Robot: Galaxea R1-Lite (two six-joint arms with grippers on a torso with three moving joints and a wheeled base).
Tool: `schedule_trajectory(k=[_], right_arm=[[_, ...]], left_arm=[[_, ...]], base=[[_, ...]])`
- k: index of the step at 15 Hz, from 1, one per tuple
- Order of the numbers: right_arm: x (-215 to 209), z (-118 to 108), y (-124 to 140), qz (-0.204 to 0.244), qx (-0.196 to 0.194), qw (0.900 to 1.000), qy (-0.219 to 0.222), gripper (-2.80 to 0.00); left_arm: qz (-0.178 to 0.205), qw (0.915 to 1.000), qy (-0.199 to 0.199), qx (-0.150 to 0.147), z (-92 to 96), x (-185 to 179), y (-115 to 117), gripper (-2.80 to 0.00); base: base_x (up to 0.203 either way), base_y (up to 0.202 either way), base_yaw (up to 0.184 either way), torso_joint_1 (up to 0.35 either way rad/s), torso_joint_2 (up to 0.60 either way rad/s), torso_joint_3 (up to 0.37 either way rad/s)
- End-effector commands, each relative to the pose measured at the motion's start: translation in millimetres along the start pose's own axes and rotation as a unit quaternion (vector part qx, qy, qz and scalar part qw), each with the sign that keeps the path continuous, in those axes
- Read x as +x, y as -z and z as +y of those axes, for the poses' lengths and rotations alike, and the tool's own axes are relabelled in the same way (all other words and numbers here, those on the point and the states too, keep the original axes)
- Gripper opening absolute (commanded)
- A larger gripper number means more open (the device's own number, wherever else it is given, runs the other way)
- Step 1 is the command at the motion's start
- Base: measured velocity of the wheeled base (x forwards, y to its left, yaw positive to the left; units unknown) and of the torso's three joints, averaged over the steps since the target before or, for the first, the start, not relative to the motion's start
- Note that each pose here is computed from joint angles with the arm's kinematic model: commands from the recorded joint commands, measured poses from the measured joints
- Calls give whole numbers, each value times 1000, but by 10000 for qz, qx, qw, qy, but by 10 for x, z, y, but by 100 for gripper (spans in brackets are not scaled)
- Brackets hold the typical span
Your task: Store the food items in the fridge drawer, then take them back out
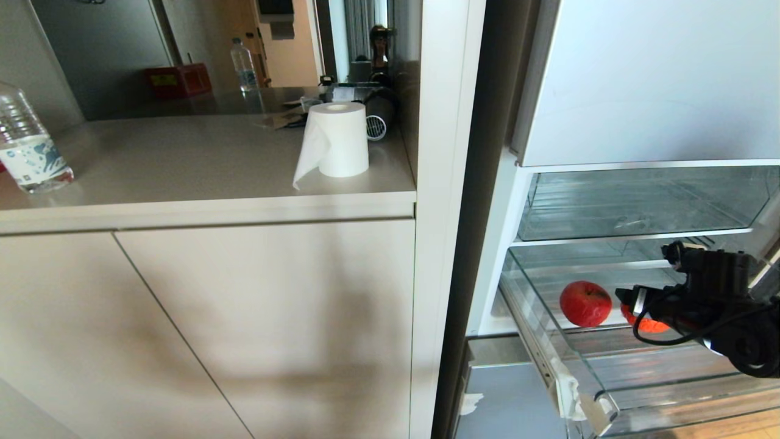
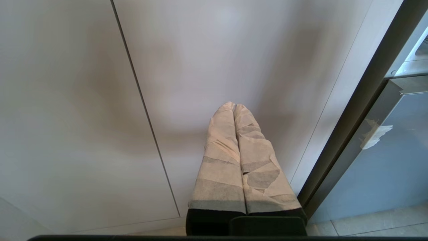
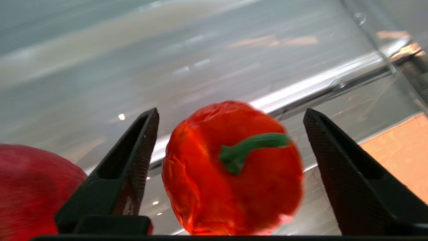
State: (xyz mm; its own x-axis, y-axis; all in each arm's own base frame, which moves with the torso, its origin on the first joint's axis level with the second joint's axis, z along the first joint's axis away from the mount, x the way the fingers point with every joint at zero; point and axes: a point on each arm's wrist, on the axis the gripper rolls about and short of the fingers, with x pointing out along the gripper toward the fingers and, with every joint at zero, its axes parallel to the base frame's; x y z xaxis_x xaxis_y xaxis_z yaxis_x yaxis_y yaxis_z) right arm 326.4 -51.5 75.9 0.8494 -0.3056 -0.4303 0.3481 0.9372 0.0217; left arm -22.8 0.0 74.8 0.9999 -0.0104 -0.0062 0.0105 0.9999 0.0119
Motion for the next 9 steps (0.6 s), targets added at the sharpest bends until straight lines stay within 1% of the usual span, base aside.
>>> schedule_trajectory(k=[1,4,5,8,9], right_arm=[[-129,-9,-130,-251,58,9997,-26,0],[-499,-46,-403,-725,145,9972,-94,0],[-641,-61,-449,-827,152,9964,-127,0],[-1086,-120,-440,-1047,159,9938,-341,0],[-1238,-145,-431,-1157,166,9922,-428,-125]], left_arm=[[7,10000,2,2,0,1,0,-280],[7,10000,2,2,0,1,0,-280],[7,10000,2,2,0,1,0,-280],[7,10000,2,2,0,1,0,-280],[7,10000,2,2,0,1,0,-280]], base=[[0,0,0,0,0,0],[0,0,0,0,0,0],[0,0,0,0,0,0],[0,0,0,0,0,0],[0,0,0,0,0,0]])
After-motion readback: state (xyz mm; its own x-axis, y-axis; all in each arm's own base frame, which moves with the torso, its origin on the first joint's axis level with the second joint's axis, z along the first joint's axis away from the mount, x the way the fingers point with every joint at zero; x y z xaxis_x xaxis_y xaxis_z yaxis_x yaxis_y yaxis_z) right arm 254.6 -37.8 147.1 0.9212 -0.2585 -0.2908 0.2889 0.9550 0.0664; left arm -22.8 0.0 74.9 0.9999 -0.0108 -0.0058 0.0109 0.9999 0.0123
